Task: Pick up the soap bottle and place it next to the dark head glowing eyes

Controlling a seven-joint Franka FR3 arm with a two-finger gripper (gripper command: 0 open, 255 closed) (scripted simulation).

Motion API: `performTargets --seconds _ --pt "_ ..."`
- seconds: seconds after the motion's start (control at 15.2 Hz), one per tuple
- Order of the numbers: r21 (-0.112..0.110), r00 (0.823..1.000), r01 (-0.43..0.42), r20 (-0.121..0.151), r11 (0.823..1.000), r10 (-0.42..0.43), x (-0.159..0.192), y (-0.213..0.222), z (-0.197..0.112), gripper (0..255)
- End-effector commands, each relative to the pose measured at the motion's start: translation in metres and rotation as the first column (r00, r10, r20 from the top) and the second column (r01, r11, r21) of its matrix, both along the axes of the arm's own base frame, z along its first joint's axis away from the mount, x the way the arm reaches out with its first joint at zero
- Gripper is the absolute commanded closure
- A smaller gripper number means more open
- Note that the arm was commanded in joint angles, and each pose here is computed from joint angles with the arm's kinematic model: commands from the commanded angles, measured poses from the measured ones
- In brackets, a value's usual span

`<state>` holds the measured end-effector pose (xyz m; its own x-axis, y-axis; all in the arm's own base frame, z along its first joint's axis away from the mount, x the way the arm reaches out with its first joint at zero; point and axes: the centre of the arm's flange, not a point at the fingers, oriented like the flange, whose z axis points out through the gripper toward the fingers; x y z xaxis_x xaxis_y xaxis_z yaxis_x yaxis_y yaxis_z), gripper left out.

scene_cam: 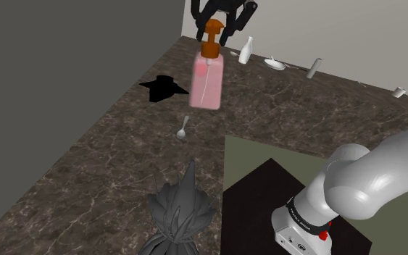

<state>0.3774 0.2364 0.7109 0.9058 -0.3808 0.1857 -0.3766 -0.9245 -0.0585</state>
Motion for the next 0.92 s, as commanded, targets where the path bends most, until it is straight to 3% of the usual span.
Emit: performTargets --seconds 0.0,0.86 --pt "0.000 1.000 0.000 0.000 1.000 0.000 0.001 0.001 -0.010 255" --pt "0.000 1.000 0.000 0.000 1.000 0.000 0.001 0.001 -0.078 255"
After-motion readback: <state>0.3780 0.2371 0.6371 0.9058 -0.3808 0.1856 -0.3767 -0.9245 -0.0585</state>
